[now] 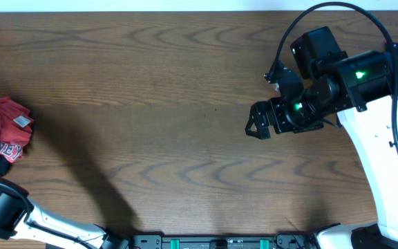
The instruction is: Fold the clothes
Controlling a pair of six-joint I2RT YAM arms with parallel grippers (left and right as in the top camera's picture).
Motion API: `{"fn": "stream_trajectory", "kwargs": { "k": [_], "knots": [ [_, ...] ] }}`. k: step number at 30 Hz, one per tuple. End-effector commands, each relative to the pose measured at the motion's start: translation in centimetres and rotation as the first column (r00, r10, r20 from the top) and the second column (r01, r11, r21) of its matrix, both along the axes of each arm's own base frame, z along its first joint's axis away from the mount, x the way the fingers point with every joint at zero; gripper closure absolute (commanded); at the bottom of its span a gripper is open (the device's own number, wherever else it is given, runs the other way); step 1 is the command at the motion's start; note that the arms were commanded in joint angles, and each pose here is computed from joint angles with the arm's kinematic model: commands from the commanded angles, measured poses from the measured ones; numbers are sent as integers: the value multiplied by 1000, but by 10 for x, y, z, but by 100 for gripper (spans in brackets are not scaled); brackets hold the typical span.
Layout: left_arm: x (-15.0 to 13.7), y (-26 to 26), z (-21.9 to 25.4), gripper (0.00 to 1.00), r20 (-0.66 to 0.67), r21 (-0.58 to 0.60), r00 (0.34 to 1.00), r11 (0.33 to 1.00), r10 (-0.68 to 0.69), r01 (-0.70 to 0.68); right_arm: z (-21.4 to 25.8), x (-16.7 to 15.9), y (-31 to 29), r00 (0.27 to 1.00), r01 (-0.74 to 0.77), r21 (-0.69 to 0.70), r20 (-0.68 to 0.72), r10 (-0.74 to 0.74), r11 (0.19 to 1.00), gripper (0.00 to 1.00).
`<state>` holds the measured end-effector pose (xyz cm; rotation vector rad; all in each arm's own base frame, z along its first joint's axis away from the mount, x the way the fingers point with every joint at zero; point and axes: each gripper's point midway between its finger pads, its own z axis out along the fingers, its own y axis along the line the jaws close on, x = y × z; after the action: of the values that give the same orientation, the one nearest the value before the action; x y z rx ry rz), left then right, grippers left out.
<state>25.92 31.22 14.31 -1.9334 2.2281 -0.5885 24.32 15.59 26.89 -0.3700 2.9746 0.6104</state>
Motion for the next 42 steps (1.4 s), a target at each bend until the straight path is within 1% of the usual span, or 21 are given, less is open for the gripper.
{"fn": "stream_trajectory", "kwargs": {
  "k": [1, 3, 5, 7, 8, 10, 12, 13, 16, 20, 24, 26, 27, 30, 33, 37, 42],
  "knots": [
    [39, -11, 21, 57, 202, 16, 973, 994, -110, 109, 5, 2, 3, 997, -50, 6, 53, 50, 999, 1],
    [62, -21, 24, 56, 244, 60, 950, 981, -192, 183, 6, 7, 5, 996, -55, 12, 77, 54, 998, 1],
    [84, -35, 23, 56, 241, 129, 924, 953, -298, 274, 7, 12, 6, 994, -55, 18, 97, 53, 998, 1],
    [97, -41, 16, 56, 170, 198, 915, 923, -365, 331, 7, 14, 7, 993, -56, 20, 103, 53, 998, 1],
    [100, -40, 8, 55, 95, 243, 916, 901, -390, 358, 6, 15, 8, 993, -56, 20, 101, 53, 998, 1],
    [101, -32, -4, 51, -63, 322, 917, 862, -394, 392, 3, 16, 8, 995, -55, 16, 88, 54, 998, 1],
    [101, -23, -14, 49, -166, 368, 915, 838, -367, 403, -1, 16, 8, 996, -55, 10, 68, 55, 998, 1],
    [103, -20, -18, 49, -186, 379, 912, 830, -364, 409, -3, 16, 8, 997, -57, 7, 58, 56, 998, 1],
    [104, -13, -33, 46, -192, 367, 916, 840, -353, 400, -9, 18, 11, 997, -62, 1, 42, 62, 998, 1],
    [89, 1, -56, 43, -234, 327, 918, 863, -320, 384, -14, 21, 16, 997, -74, -2, 32, 74, 997, 1],
    [61, 21, -74, 43, -275, 278, 925, 899, -263, 339, -18, 23, 18, 997, -77, -6, 19, 77, 997, 1],
    [47, 32, -77, 51, -279, 265, 939, 924, -200, 276, -21, 24, 19, 997, -77, -8, 12, 77, 997, 1],
    [40, 37, -77, 54, -278, 263, 945, 933, -172, 247, -22, 25, 19, 997, -77, -9, 8, 77, 997, 1],
    [19, 51, -77, 55, -268, 249, 956, 950, -120, 190, -27, 26, 20, 997, -79, -14, -6, 79, 997, 1],
    [9, 59, -77, 54, -219, 221, 972, 966, -85, 134, -31, 28, 21, 997, -80, -17, -18, 80, 997, 1],
    [3, 67, -73, 53, -121, 183, 992, 981, -43, 65, -34, 31, 22, 996, -81, -19, -24, 80, 997, 1],
    [-3, 73, -72, 53, -94, 178, 995, 983, -23, 39, -34, 33, 23, 997, -73, -16, -18, 73, 997, 1]
  ]
}}
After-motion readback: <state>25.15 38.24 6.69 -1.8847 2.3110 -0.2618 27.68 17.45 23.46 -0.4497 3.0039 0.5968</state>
